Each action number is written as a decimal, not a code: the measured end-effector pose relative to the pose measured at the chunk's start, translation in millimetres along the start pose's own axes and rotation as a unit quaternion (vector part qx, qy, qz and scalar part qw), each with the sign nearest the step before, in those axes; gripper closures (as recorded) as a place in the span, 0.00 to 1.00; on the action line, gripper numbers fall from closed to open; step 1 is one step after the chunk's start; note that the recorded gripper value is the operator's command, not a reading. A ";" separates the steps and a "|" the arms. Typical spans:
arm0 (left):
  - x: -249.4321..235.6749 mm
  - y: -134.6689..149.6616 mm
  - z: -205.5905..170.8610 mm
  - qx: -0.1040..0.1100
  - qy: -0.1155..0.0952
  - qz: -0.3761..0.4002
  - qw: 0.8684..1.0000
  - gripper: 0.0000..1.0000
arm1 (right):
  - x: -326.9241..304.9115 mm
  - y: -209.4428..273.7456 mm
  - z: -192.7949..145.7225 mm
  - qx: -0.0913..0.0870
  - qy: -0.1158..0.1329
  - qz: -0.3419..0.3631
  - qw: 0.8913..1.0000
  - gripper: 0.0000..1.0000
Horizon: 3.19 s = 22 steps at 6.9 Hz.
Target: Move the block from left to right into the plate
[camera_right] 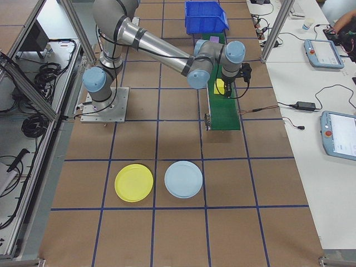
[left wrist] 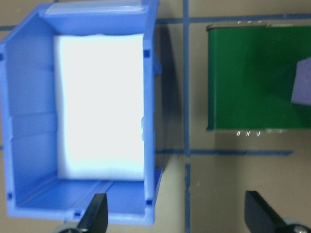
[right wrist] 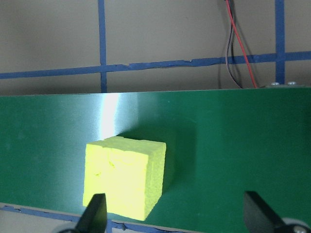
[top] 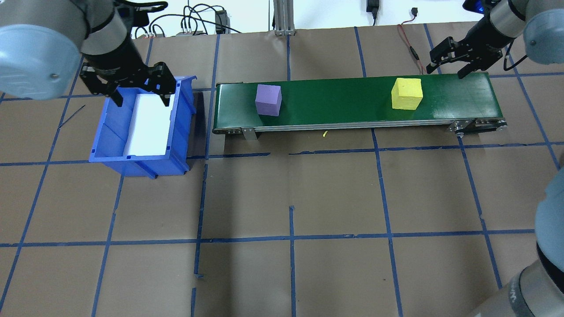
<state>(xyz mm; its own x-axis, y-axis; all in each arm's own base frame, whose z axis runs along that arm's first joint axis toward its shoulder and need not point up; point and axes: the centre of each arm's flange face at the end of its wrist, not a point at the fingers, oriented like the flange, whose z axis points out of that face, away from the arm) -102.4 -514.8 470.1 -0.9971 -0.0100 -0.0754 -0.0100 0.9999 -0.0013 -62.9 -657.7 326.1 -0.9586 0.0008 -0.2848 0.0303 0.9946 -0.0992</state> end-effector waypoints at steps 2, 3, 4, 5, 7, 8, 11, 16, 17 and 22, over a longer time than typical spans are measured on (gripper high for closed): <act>-2.6 24.0 -18.8 -0.009 0.012 -0.004 1.000 0.00 | 4.1 -1.2 19.6 -0.004 -0.009 0.011 1.000 0.00; 10.6 20.3 -16.1 -0.005 0.018 0.006 1.000 0.00 | 7.6 -2.9 29.8 -0.005 -0.011 0.018 1.000 0.00; 24.3 18.3 -16.8 0.006 0.021 0.018 1.000 0.00 | 9.0 -3.6 34.1 -0.006 -0.011 0.030 0.999 0.00; 31.0 20.8 -20.5 0.013 0.024 0.026 0.999 0.00 | 9.9 -4.0 36.4 -0.006 -0.011 0.035 0.999 0.00; 32.2 30.8 -31.7 0.024 0.025 0.031 0.999 0.00 | 13.6 -6.2 43.6 -0.004 -0.008 0.036 0.999 0.06; 32.6 33.6 -32.9 0.024 0.028 0.032 0.999 0.00 | 17.7 -7.3 51.1 -0.006 -0.003 0.036 0.999 0.25; 32.7 34.2 -32.7 0.025 0.046 0.030 0.998 0.00 | 29.8 -3.8 55.7 -0.020 0.043 0.043 0.998 0.77; 33.4 38.9 -35.7 0.026 0.035 0.024 0.999 0.00 | 126.4 30.1 -24.7 -0.046 0.184 -0.011 0.982 0.82; 33.8 39.2 -35.9 0.026 0.035 0.024 0.999 0.00 | 183.2 55.1 -39.7 -0.061 0.183 -0.022 0.981 0.82; 34.1 39.2 -35.2 0.025 0.035 0.026 0.999 0.00 | 438.9 324.1 -87.6 -0.111 0.096 -0.037 0.989 0.75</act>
<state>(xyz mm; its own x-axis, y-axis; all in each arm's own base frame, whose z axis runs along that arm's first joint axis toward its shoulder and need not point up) -139.5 -476.0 502.6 -0.9990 0.0443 -0.0065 0.0446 0.9978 -0.0500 -498.6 -325.9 252.4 -0.9925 -0.0744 -0.0968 -0.0845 0.9910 0.1042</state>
